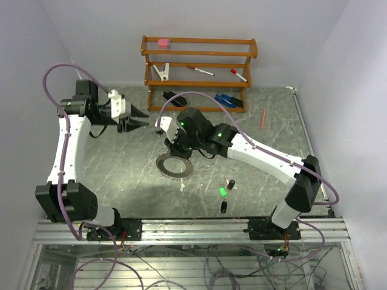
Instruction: Put the keys on the keyring
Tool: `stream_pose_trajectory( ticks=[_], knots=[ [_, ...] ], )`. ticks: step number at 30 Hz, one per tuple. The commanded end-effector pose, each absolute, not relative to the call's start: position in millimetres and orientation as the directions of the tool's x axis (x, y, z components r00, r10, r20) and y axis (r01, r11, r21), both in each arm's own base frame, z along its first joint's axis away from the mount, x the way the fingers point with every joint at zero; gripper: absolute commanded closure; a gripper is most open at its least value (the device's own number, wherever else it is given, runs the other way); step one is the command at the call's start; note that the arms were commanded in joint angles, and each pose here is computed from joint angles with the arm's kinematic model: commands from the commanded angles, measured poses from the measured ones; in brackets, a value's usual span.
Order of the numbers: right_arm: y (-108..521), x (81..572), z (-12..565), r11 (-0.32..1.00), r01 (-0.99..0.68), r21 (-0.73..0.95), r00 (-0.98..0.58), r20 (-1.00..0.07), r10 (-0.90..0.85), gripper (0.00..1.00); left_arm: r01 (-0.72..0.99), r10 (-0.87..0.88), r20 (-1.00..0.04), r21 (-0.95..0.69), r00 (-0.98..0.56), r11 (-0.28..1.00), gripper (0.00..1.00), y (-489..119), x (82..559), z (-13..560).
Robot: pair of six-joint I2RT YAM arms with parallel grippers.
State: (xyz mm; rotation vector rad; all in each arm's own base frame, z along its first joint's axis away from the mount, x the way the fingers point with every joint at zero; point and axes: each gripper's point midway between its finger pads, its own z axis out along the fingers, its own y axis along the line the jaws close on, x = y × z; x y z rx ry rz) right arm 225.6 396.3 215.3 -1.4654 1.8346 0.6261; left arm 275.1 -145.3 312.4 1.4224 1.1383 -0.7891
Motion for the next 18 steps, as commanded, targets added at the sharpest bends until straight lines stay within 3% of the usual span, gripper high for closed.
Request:
stream_pose_trajectory(
  ticks=[1,3,7,11,15,18],
  knots=[
    [397,228,241,0.262,-0.964,-0.043,-0.118,-0.814,-0.569,1.00,0.827,0.287,-0.932,0.335,0.220,0.452,0.59,-115,385,374],
    [395,228,245,0.271,-0.962,-0.033,-0.127,-0.825,-0.551,1.00,0.726,0.216,-0.961,0.270,0.170,0.633,0.55,-97,411,405],
    [391,229,249,0.285,-0.958,-0.024,-0.140,-0.831,-0.538,1.00,0.644,0.116,-0.972,0.224,0.206,0.731,0.49,-89,431,463],
    [388,229,254,0.291,-0.957,-0.020,-0.141,-0.841,-0.522,1.00,0.505,0.007,-0.984,0.096,0.176,0.858,0.42,-74,444,467],
    [381,228,251,0.295,-0.955,-0.012,-0.153,-0.834,-0.530,1.00,0.652,0.148,-0.941,0.319,0.304,0.688,0.40,-139,386,418],
    [378,229,250,0.298,-0.954,-0.008,-0.161,-0.830,-0.535,1.00,0.655,0.239,-0.917,0.396,0.319,0.643,0.39,-150,355,379]
  ],
)
